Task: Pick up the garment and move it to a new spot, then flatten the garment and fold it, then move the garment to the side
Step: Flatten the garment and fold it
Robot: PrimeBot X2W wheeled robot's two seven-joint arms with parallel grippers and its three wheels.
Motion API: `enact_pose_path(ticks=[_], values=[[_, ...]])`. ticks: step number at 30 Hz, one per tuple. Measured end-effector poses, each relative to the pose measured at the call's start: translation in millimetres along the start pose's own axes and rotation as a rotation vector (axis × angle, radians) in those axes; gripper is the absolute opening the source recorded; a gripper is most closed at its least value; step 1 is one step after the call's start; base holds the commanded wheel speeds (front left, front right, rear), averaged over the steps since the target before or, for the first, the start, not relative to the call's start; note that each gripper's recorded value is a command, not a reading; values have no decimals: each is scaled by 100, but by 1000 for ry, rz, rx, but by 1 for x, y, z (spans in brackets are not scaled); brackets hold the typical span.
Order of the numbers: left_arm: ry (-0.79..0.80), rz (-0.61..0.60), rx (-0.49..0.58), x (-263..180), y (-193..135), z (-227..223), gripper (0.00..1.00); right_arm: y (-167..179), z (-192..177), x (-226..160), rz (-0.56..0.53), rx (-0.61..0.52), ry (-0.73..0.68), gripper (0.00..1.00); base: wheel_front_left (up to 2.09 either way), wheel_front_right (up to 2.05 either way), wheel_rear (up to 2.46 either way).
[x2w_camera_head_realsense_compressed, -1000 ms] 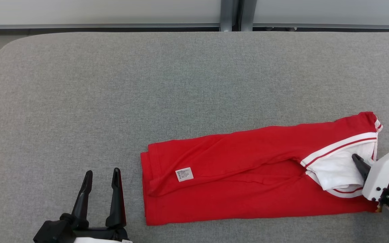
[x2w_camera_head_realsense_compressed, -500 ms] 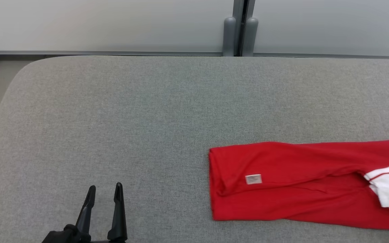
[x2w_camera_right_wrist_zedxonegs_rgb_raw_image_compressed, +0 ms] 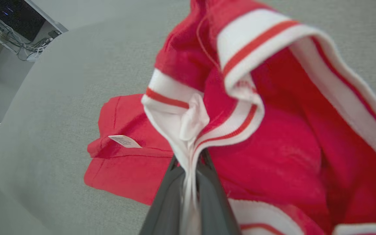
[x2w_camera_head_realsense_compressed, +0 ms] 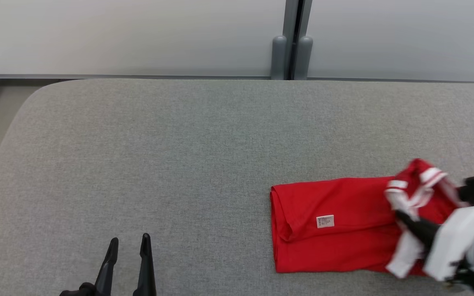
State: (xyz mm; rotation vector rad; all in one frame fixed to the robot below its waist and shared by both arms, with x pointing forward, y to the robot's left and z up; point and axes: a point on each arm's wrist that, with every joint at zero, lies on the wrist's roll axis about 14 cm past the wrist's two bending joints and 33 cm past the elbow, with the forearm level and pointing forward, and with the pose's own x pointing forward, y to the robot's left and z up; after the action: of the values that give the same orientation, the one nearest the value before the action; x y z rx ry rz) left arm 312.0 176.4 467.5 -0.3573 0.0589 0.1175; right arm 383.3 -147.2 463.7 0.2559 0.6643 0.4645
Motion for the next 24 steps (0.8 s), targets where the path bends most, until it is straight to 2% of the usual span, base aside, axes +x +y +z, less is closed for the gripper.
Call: enact_pose_path(ticks=[4, 11, 24], values=[[12, -18, -7, 6, -7, -4, 100, 52, -15, 32, 118, 20, 32, 0, 0, 0, 0], [27, -19, -6, 7, -9, -9, 100, 97, -24, 70, 203, 18, 53, 0, 0, 0, 0], [42, -7, -6, 3, -7, -14, 100, 115, -37, 94, 220, 24, 85, 0, 0, 0, 0]])
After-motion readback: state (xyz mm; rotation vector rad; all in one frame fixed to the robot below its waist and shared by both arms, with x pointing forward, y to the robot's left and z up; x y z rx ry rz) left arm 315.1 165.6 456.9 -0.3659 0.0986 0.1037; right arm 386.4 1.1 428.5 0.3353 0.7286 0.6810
